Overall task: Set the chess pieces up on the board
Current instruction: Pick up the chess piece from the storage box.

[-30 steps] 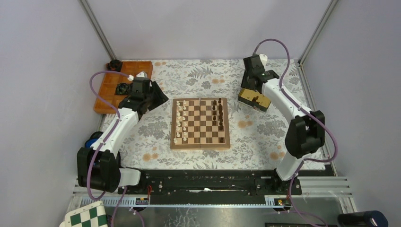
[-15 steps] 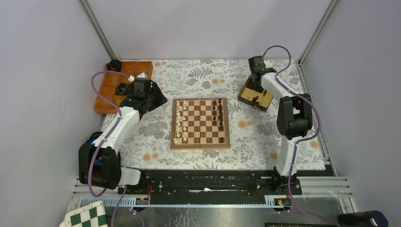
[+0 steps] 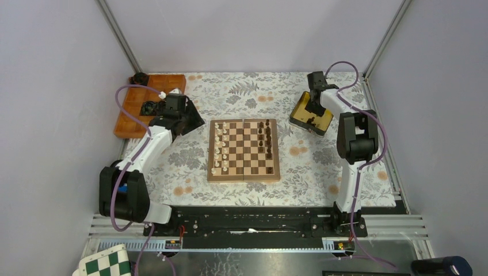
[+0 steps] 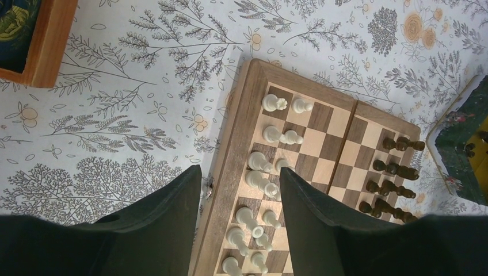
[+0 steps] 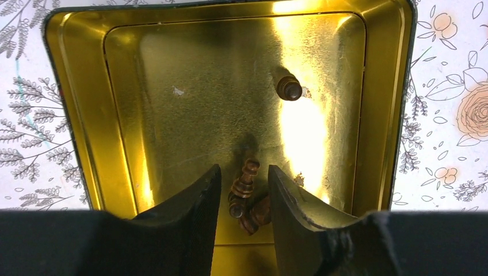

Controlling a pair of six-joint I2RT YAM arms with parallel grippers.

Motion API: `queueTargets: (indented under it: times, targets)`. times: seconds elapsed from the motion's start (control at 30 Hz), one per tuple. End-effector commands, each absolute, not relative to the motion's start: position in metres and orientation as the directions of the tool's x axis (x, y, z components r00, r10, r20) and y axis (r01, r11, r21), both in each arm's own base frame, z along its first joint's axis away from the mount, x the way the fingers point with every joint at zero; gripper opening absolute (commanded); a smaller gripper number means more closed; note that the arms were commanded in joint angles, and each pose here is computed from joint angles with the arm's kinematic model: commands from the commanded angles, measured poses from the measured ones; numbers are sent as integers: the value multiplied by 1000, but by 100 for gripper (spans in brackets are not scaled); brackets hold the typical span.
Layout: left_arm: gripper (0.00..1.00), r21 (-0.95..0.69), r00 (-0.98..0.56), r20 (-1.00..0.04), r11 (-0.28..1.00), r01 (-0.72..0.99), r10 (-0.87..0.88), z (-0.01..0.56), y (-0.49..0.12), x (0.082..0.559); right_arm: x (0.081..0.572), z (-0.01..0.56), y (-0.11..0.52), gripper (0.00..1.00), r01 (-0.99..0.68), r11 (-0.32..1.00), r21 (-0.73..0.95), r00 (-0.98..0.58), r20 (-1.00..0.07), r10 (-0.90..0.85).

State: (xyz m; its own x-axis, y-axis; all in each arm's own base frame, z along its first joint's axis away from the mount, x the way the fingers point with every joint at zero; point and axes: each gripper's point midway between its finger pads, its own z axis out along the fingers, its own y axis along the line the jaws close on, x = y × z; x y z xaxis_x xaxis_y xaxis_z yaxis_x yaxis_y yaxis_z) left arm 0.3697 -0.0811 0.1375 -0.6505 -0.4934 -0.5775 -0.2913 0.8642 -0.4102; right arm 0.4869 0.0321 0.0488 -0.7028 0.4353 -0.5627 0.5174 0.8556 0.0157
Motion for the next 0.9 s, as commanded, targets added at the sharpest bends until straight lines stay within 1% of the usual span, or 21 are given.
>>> queueTargets:
  times: [0.0,0.87]
  targets:
    - [60,-393,-631,-612,876,-280,-476,145,-77,382,502,58,30,42,540,840,49,-659,-596,458]
    - [59,-387,-642,-600,876,-290,-477,138,-73,385,497,28,28,38,558,828,49,-681,-543,491]
